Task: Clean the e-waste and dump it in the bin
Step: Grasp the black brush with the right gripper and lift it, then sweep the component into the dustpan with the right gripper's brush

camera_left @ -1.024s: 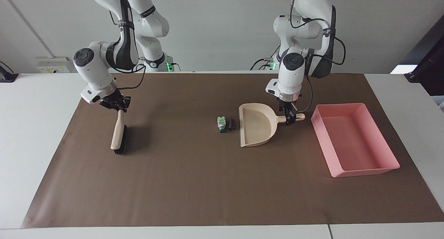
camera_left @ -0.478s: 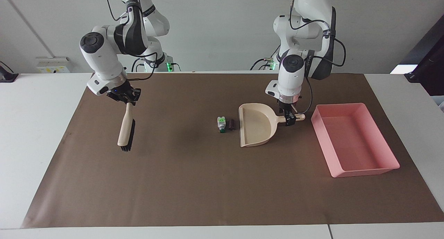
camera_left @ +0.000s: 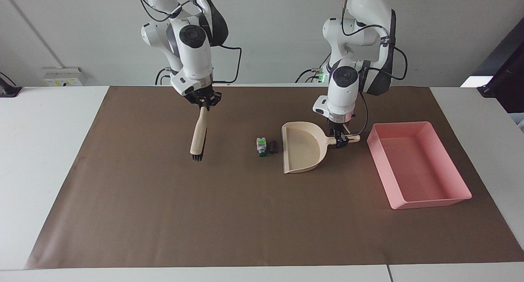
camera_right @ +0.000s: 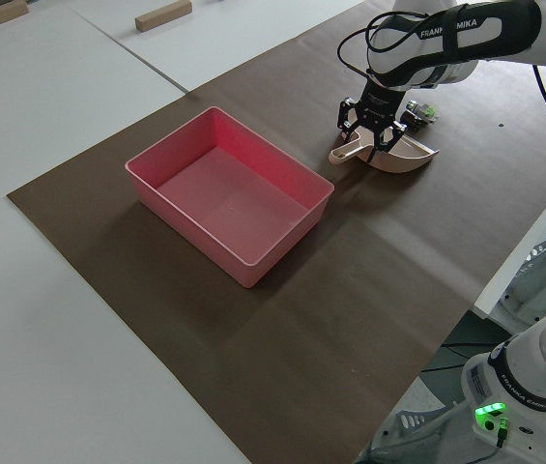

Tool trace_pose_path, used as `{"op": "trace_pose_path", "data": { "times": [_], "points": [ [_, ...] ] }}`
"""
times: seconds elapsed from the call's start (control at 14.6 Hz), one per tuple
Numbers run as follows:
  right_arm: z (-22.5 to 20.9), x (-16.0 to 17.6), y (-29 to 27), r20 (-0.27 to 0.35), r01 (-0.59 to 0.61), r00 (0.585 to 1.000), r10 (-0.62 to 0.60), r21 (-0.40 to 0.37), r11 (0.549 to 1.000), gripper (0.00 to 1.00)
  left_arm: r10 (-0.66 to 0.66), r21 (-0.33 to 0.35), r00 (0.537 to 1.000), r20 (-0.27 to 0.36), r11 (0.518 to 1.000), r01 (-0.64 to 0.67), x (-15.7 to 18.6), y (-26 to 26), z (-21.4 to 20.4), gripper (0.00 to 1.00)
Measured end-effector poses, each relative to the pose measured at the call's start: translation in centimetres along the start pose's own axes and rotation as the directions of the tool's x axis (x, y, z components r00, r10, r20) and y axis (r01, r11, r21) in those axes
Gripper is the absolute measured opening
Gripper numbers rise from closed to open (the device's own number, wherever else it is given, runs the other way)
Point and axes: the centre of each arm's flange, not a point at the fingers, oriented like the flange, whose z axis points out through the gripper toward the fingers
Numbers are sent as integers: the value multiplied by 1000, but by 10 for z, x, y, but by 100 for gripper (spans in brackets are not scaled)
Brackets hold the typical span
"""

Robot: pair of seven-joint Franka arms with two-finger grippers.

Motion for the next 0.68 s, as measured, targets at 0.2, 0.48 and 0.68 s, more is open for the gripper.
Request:
{"op": "trace_pose_path", "data": {
  "times": [0.2, 0.48, 0.68],
  "points": [
    [25, -41, -61, -23, 16, 1000, -16, -12, 1000, 26, -2, -12, 1000, 9, 1000, 2, -1, 1, 1, 34],
    [51, -44, -78, -5, 68, 998, -68, -35, 997, 26, -12, -40, 999, 38, 999, 14, -4, -3, -9, 33],
    [57, -37, -79, -16, 210, 977, -211, -44, 977, 26, -11, -77, 995, 104, 997, 19, -11, -17, -41, 33]
  ]
}}
